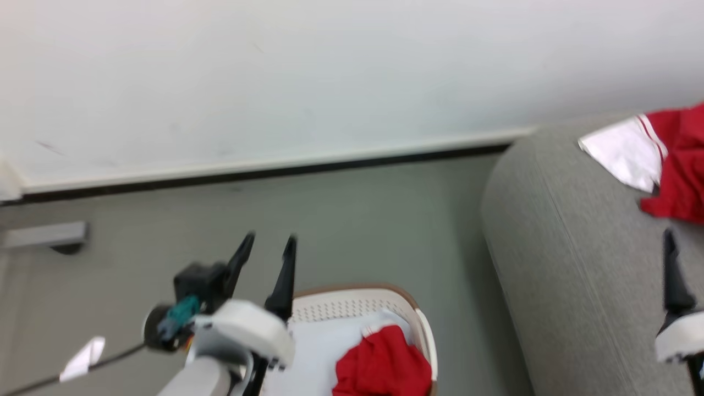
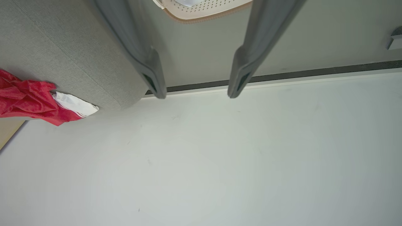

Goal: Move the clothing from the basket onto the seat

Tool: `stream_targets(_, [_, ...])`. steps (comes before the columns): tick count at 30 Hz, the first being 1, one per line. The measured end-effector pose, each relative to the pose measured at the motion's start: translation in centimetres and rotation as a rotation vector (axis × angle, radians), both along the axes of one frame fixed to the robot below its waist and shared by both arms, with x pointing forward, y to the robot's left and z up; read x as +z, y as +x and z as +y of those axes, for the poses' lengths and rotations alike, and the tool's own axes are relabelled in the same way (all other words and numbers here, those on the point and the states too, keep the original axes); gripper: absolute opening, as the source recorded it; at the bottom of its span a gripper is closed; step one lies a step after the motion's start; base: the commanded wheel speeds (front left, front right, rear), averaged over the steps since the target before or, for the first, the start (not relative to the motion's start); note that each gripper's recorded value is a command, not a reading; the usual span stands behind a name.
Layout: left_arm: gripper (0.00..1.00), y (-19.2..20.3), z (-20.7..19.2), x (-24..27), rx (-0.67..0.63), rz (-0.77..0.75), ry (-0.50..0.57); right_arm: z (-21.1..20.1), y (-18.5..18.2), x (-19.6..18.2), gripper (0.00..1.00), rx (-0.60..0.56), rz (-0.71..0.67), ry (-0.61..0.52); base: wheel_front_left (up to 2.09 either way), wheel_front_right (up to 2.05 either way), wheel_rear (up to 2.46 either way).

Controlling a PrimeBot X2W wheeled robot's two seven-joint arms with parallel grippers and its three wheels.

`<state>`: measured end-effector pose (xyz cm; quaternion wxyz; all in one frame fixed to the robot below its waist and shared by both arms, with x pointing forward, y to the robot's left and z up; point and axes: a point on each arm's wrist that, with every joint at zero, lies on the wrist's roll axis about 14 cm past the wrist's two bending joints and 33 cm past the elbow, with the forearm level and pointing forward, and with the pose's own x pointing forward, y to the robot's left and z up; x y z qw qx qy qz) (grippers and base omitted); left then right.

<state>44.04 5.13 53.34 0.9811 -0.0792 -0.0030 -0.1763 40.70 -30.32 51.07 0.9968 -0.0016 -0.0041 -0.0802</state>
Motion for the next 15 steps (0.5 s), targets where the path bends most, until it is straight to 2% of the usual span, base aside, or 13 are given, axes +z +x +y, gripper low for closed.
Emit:
stream_targets(3, [1.00,-1.7,2.9,-0.9,0.077,0.022,0.011,2.5,-1.0,0.1,1.00,0.047,-0.002,0.003,0.00,0.00,0.00])
stream_targets(8, [1.00,-4.5,7.4,-2.5,0.207,0.047,0.020,8.0,-2.7,-0.4,1.00,0.147,0.004,0.074,0.00,0.00,0.00])
stream_targets(15, [1.00,-7.7,11.4,-4.3,0.334,0.082,-0.006,11.5,-5.5,-1.7,1.00,0.211,0.031,0.117,0.00,0.00,0.00])
